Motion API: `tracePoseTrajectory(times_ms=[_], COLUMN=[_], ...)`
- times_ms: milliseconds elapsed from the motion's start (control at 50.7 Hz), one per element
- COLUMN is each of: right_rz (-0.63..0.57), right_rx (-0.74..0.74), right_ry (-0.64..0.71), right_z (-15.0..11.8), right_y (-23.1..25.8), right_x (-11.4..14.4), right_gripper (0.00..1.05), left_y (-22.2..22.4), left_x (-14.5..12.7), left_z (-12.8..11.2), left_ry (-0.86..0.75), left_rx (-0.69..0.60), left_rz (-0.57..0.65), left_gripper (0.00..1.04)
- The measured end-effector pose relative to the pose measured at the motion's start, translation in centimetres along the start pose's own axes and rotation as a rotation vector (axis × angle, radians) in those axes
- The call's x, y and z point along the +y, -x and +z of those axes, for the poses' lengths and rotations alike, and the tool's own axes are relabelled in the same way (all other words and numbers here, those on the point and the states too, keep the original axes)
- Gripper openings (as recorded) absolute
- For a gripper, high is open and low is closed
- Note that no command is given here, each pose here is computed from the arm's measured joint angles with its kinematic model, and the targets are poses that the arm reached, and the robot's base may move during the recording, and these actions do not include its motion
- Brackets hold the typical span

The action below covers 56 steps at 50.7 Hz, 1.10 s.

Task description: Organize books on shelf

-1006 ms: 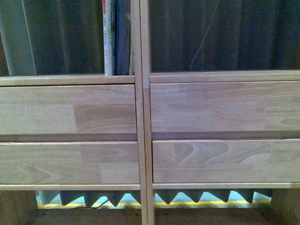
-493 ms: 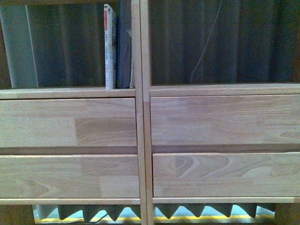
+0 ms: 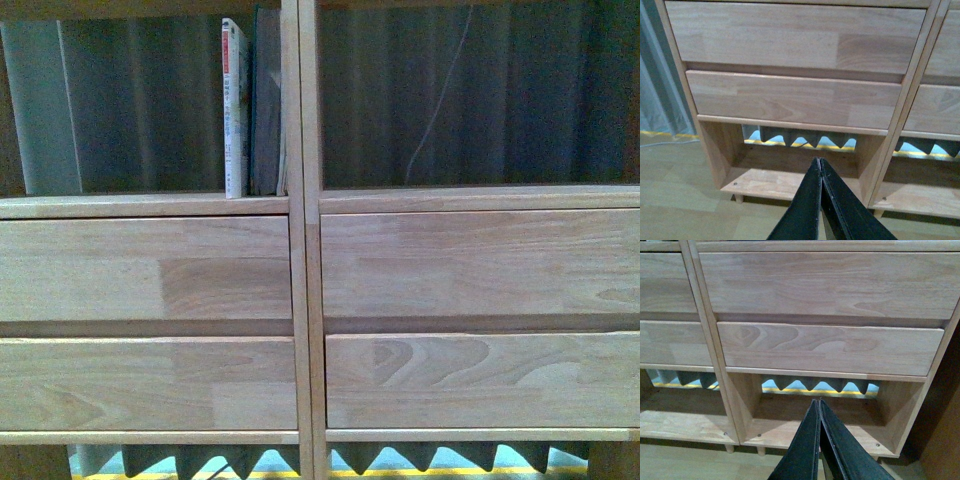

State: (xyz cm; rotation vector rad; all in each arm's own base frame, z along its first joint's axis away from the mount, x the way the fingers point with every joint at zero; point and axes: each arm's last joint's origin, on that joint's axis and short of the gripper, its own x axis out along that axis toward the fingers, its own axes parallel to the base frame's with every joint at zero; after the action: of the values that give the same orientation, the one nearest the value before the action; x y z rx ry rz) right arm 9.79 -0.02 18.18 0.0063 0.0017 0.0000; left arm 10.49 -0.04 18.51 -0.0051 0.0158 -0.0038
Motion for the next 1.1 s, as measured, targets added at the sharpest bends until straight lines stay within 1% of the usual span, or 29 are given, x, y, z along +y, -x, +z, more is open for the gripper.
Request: tracePoseTrajectory(times_ms=[39, 79, 217, 276, 414, 730, 749, 789, 848, 986, 1025, 1104], right_rz=[0.000, 0.000, 0.000, 0.000, -0.001, 0.000, 0.000, 0.000, 0.000, 0.000, 0.000, 0.000], right_rx=[0.002, 0.002, 0.006, 0.000, -0.007, -0.009, -0.009, -0.009, -0.009, -0.009, -0.009, -0.009], right_ry=[0.000, 0.000, 0.000, 0.000, 0.000, 0.000, 0.002, 0.002, 0.002, 0.002, 0.002, 0.002], right_z=[-0.2, -0.3, -0.7, -1.3, -1.4, -1.3, -1.3, -1.3, -1.3, -1.3, -1.3, -1.3], right_y=[0.0, 0.0, 0.0, 0.0, 0.1, 0.1, 0.1, 0.1, 0.1, 0.1, 0.1, 0.1], right_x=[0.0, 0.0, 0.0, 0.0, 0.0, 0.0, 0.0, 0.0, 0.0, 0.0, 0.0, 0.0], right_gripper=[0.03, 0.03, 0.03, 0.03, 0.03, 0.03, 0.06, 0.15, 0.30, 0.55, 0.65, 0.78], left_y=[0.4, 0.7, 0.7, 0.7, 0.7, 0.7, 0.7, 0.7, 0.7, 0.7, 0.7, 0.7], left_x=[0.0, 0.0, 0.0, 0.0, 0.0, 0.0, 0.0, 0.0, 0.0, 0.0, 0.0, 0.0], left_z=[-0.4, -0.4, -0.6, -0.6, -1.8, -1.8, -1.8, -1.8, -1.8, -1.8, -1.8, -1.8], left_ry=[0.000, 0.000, 0.000, 0.000, 0.000, 0.000, 0.000, 0.000, 0.000, 0.000, 0.000, 0.000], left_rx=[0.006, -0.013, -0.021, -0.022, -0.016, -0.020, -0.020, -0.020, -0.020, -0.020, -0.020, -0.020], left_rz=[0.000, 0.000, 0.000, 0.000, 0.001, 0.001, 0.001, 0.001, 0.001, 0.001, 0.001, 0.001], left_gripper=[0.03, 0.03, 0.03, 0.03, 0.03, 0.03, 0.03, 0.09, 0.26, 0.50, 0.61, 0.75])
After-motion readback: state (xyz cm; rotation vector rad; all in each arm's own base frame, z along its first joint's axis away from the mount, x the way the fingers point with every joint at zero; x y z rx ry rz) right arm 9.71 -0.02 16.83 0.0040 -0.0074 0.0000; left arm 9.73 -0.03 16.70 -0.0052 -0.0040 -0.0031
